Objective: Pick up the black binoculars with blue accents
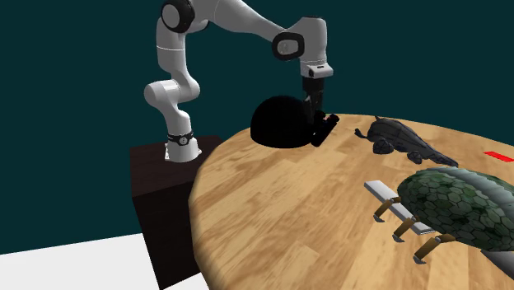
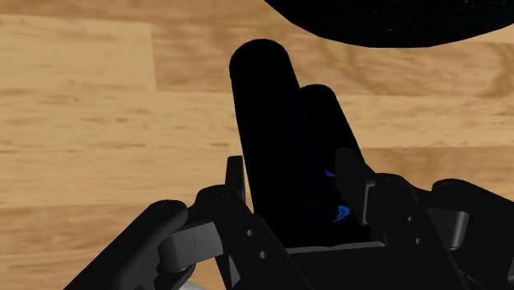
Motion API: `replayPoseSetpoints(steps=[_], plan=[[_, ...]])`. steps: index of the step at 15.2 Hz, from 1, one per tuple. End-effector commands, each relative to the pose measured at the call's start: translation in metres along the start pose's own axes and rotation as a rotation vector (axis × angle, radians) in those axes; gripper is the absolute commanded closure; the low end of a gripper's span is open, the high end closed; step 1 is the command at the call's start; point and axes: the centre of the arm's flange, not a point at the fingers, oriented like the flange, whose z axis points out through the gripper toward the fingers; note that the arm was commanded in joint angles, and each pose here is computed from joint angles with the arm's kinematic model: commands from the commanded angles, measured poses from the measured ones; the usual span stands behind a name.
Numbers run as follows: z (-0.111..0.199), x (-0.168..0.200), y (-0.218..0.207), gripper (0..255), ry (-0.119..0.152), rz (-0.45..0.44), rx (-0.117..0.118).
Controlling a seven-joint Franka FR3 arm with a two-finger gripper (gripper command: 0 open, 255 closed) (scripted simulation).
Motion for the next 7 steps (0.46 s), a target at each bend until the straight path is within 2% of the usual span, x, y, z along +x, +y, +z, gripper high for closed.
replayPoseSetpoints(steps=[1,5,7], plan=[[-0.011,0.002,-0.001,255,0.000,0.000,0.000],[-0.032,0.003,-0.004,255,0.000,0.000,0.000],[-0.033,0.003,-0.004,255,0.000,0.000,0.000]])
